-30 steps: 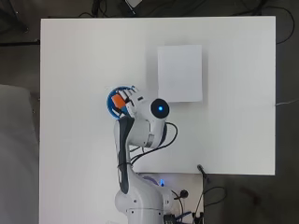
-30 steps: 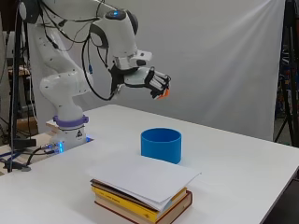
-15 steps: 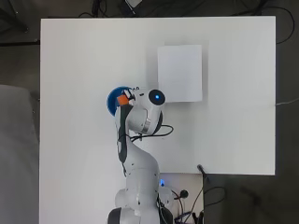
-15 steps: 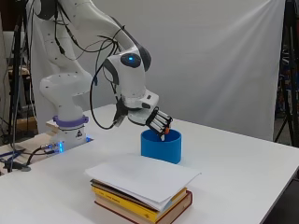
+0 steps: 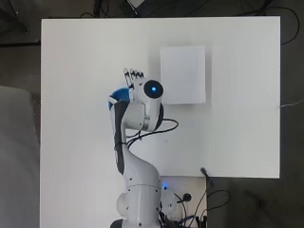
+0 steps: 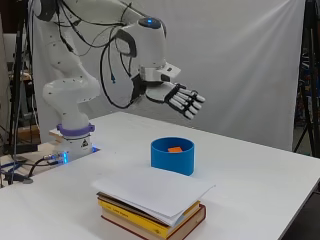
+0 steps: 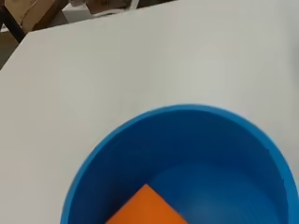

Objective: Teleoperate dual arm-hand system to pick and place objects

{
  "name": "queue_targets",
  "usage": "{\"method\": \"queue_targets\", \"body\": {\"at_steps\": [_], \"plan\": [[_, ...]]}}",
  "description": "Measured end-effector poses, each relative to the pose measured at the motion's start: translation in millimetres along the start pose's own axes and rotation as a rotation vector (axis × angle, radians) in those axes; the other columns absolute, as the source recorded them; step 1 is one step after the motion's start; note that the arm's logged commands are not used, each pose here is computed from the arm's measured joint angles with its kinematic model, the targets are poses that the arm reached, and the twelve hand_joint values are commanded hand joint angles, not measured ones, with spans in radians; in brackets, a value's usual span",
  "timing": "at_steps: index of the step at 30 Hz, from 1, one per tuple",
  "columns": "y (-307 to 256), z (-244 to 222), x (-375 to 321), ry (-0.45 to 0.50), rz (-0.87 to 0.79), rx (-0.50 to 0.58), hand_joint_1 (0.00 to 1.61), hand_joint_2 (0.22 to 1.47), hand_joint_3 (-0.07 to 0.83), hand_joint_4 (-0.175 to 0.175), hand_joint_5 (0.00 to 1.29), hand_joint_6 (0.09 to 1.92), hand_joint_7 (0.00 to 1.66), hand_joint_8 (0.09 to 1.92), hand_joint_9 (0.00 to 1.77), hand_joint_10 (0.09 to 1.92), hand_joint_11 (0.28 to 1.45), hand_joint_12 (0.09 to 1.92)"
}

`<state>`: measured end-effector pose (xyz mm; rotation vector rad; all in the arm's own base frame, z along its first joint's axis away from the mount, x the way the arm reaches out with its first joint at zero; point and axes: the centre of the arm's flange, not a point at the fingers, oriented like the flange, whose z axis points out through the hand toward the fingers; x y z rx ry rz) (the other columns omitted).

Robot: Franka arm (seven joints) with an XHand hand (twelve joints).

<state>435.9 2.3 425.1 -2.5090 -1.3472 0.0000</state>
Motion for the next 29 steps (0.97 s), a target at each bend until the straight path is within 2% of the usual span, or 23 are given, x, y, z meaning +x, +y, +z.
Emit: {"method": "queue_targets", "body": {"at_steps": [3,5,8,13,17,25,29], "plan": [[-10,-69,9,0.040,-0.034,-0.083,0.00,0.75,-0.006,0.089,0.17,0.09,0.29,0.09,0.41,0.09,0.47,0.09],[-22,-108,11,0.034,-0.064,-0.155,0.00,0.76,0.002,0.089,0.19,0.09,0.29,0.09,0.41,0.09,0.47,0.09],[-37,-150,2,-0.012,-0.085,-0.220,0.00,0.81,0.018,0.085,0.18,0.09,0.25,0.09,0.39,0.09,0.47,0.09],[-57,-207,-28,-0.032,-0.080,-0.275,0.06,0.87,0.027,0.077,0.17,0.09,0.24,0.09,0.38,0.09,0.46,0.09],[-65,-220,-56,-0.083,0.003,-0.312,0.08,0.89,0.022,0.068,0.13,0.09,0.20,0.09,0.35,0.09,0.44,0.09],[-39,-218,-74,-0.092,0.111,-0.270,0.08,0.91,0.011,0.058,0.08,0.09,0.14,0.09,0.28,0.09,0.41,0.09],[-26,-219,-77,-0.082,0.115,-0.248,0.08,0.91,0.008,0.051,0.06,0.09,0.12,0.09,0.25,0.09,0.40,0.09]]}}
